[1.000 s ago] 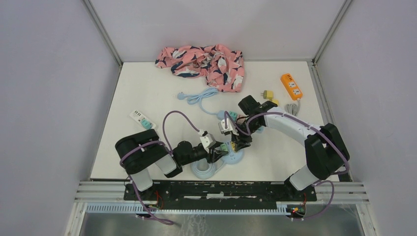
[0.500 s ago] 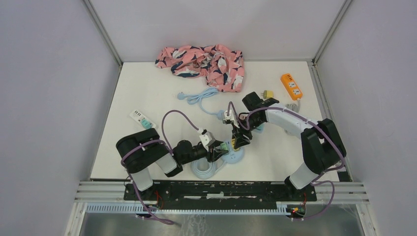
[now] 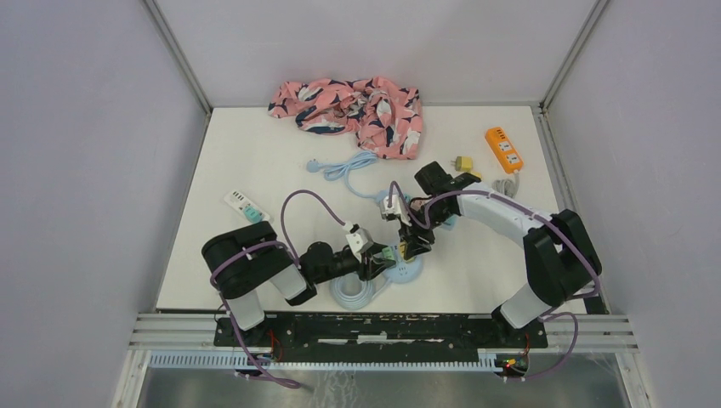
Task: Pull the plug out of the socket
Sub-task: Remove the plug from the socket.
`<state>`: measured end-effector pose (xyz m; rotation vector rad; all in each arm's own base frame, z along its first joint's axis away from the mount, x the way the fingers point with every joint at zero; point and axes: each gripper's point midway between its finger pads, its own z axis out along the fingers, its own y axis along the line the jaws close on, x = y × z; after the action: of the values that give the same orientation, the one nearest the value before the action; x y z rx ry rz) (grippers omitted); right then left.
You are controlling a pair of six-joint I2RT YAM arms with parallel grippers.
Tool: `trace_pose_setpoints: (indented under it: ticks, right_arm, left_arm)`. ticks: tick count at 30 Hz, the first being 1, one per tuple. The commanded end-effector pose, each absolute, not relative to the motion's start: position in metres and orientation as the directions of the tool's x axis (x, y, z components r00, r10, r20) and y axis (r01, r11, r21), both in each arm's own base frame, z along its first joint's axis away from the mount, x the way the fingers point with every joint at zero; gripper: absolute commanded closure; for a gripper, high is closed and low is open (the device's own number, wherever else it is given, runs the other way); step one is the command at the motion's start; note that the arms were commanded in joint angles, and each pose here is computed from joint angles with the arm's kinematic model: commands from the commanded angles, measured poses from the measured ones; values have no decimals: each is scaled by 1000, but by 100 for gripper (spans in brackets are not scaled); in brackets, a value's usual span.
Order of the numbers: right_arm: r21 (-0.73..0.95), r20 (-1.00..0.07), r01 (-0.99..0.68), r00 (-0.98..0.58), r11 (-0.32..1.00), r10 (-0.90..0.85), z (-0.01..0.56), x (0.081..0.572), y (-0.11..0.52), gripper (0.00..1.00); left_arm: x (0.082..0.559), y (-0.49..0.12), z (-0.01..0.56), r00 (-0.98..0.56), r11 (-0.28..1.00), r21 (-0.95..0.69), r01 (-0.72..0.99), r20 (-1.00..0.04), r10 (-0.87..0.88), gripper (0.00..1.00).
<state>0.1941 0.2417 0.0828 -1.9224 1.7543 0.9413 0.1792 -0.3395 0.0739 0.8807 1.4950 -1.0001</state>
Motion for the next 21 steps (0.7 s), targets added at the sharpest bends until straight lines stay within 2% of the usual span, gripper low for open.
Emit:
trace_pose_setpoints:
  ticks: [1, 3, 6, 8, 11, 14, 17, 21]
  right_arm:
    - [312, -814, -946, -216, -92, -539, 119, 215, 271, 100]
    - [363, -803, -931, -289, -43, -521, 119, 222, 267, 100]
    - [348, -804, -937, -275, -43, -527, 118, 222, 265, 100]
    - [279, -813, -956, -187, -87, -552, 117, 214, 264, 100]
    - [122, -838, -961, 34, -248, -544, 118, 189, 268, 100]
    - [62, -847, -942, 125, -331, -516, 121, 170, 273, 100]
    - [105, -840, -953, 68, -284, -538, 123, 180, 277, 100]
    - [259, -857, -951, -144, -171, -496, 135, 201, 274, 100]
  left_arm:
    - [172, -332, 28, -260, 393, -185, 901, -954, 146, 97]
    - [172, -332, 28, -259, 393, -185, 901, -955, 146, 97]
    - [172, -332, 27, -260, 393, -184, 901, -954, 149, 97]
    - [172, -332, 27, -262, 394, -186, 900, -953, 149, 97]
    - [174, -333, 26, -270, 396, -194, 898, -951, 147, 97]
    - [173, -334, 24, -277, 392, -200, 898, -949, 148, 97]
    - [174, -334, 24, -281, 396, -204, 896, -948, 148, 97]
    - [174, -333, 23, -285, 398, -208, 894, -947, 147, 97]
